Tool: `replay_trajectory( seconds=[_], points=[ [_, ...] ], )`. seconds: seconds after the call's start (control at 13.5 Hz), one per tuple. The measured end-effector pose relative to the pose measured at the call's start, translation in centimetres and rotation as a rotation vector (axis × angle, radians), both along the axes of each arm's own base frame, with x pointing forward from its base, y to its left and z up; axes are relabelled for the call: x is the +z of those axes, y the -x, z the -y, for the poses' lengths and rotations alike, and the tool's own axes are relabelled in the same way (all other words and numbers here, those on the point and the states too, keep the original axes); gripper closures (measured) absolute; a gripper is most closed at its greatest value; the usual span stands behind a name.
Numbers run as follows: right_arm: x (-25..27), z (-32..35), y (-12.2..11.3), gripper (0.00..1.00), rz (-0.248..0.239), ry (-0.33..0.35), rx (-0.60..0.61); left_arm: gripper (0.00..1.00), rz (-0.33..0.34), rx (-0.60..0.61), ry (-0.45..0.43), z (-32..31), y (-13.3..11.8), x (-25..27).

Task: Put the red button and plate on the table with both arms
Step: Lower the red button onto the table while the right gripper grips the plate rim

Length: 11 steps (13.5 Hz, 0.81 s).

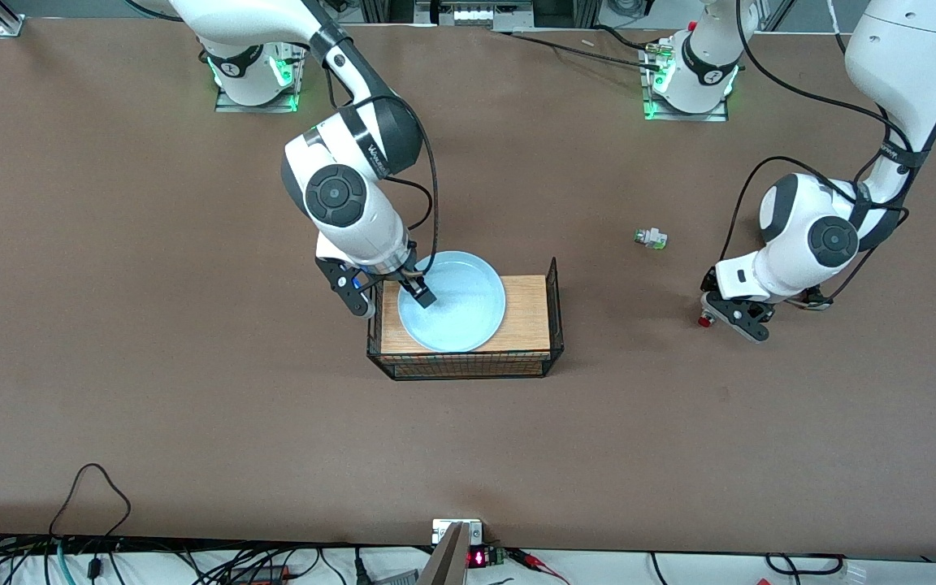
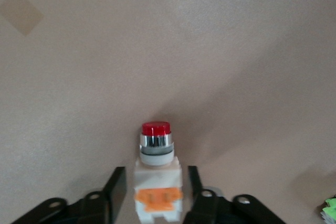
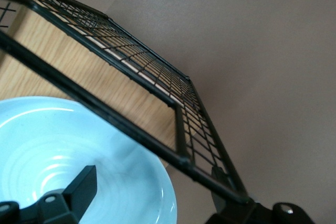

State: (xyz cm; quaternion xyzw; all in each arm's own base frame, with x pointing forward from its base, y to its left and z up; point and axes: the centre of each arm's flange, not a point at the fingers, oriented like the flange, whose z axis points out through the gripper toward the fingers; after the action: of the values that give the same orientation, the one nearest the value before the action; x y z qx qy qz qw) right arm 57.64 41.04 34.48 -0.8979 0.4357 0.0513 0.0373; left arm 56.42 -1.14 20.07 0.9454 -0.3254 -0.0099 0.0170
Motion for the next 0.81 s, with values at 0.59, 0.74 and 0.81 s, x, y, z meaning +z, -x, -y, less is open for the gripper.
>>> replay_trajectory(
  seconds=[0.59,0.74,0.81],
  points=[
    [0.2,-0.5,0.2,0.93,0.002,-0.005,0.022,0.00,-0.162,0.079,-0.105,3.0,-3.9,12.9],
    [0.3,-0.9,0.6,0.93,0.000,-0.006,0.032,0.00,-0.226,0.181,-0.155,5.9,-4.4,19.5],
    [0.5,-1.2,0.8,0.93,0.001,-0.007,0.038,0.00,-0.244,0.239,-0.176,7.2,-4.2,22.3]
  ],
)
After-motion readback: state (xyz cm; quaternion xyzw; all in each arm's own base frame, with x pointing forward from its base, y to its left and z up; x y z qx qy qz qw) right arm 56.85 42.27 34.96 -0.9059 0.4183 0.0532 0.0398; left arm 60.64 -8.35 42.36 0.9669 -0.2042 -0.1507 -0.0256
